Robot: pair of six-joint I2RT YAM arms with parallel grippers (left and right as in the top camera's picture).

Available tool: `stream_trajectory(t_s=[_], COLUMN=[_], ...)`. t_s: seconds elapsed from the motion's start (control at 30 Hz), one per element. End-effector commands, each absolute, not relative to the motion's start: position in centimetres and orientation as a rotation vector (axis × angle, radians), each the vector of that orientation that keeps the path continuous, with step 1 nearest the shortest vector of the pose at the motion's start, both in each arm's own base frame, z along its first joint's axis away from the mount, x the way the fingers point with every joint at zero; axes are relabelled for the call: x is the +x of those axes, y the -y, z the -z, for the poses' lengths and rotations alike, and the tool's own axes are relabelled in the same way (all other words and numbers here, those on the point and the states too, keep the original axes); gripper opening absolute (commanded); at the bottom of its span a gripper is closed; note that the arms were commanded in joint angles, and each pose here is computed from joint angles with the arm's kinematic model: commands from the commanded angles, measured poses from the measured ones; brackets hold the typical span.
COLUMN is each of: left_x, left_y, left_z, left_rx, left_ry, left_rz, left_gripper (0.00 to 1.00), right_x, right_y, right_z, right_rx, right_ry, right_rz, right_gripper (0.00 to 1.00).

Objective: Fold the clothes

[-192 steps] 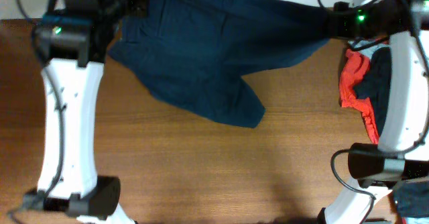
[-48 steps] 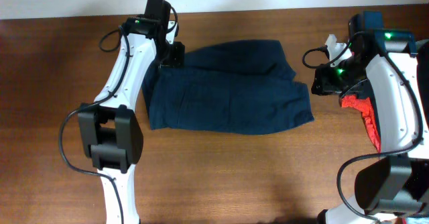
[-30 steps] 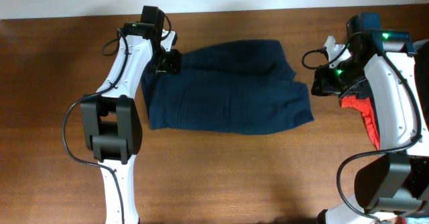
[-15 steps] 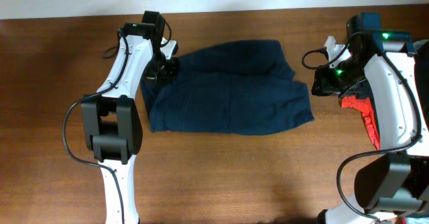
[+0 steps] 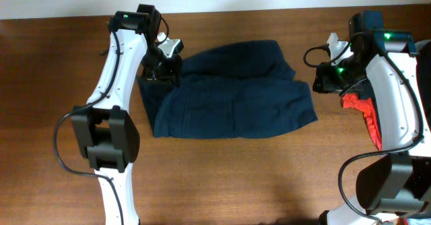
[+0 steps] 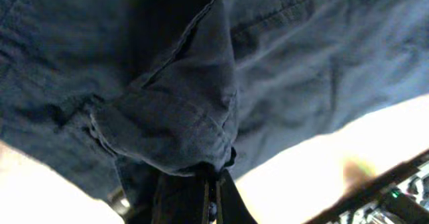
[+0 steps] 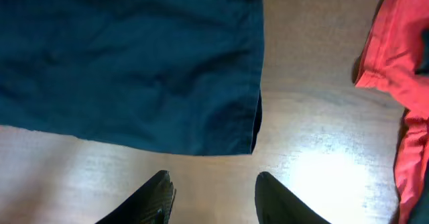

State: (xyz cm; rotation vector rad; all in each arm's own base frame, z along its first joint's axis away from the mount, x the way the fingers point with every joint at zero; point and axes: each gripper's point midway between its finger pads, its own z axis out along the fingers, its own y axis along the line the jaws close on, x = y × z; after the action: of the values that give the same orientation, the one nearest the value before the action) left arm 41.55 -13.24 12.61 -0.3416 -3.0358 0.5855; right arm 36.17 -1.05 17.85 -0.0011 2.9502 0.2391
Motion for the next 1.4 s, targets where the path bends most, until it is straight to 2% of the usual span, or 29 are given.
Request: stream_trajectory(t_s=[0.0, 0.17, 0.27, 0.63, 0.77, 0.9, 1.13, 1.27, 1.33, 1.37], left_x=[40.0, 36.8, 34.7, 27.9, 24.2, 18.6, 13.0, 10.4, 8.8, 8.0], left_y=[15.1, 18.6, 20.7, 26.4, 28.5, 28.6, 29.0, 29.1, 28.7, 28.7], left_z=[-15.5, -15.7, -16.3, -20.9, -19.4, -15.3, -11.8, -11.6, -11.9, -12.0], left_rx=[-0.436, -0.564, -0.679, -0.903, -1.002, -1.055, -1.158, -1.237, -1.284, -1.299], left_ry=[3.031, 2.934, 2.888, 2.867, 2.756, 2.557, 2.348, 2.254, 2.185, 2.158], left_rz=[-0.640, -0.612, -0.580, -0.555, -0.507, -0.354, -0.345, -0.329, -0.303, -0.298], left_gripper=[0.00, 0.00, 0.01, 0.00, 0.00, 0.00, 0.01, 0.13, 0.26, 0.45], right_x=[36.7, 37.8, 38.4, 39.4, 39.5, 39.6, 39.6, 39.6, 39.6, 39.5], right_y=[1.5, 1.5, 1.6, 1.7, 1.7, 1.7, 1.7, 1.7, 1.7, 1.7], right_z=[-17.6, -17.8, -17.7, -16.1, -16.1, -16.1, -16.1, -16.1, -16.1, -16.1], right_rx=[0.051, 0.043, 0.040, 0.042, 0.042, 0.041, 0.041, 0.041, 0.041, 0.042], right_ry=[-2.939, -2.894, -2.875, -2.895, -2.890, -2.887, -2.885, -2.885, -2.886, -2.888], right_rz=[-0.219, -0.223, -0.218, -0.222, -0.221, -0.220, -0.220, -0.220, -0.221, -0.221], right_gripper=[0.45, 0.36, 0.35, 0.35, 0.35, 0.35, 0.35, 0.35, 0.35, 0.35])
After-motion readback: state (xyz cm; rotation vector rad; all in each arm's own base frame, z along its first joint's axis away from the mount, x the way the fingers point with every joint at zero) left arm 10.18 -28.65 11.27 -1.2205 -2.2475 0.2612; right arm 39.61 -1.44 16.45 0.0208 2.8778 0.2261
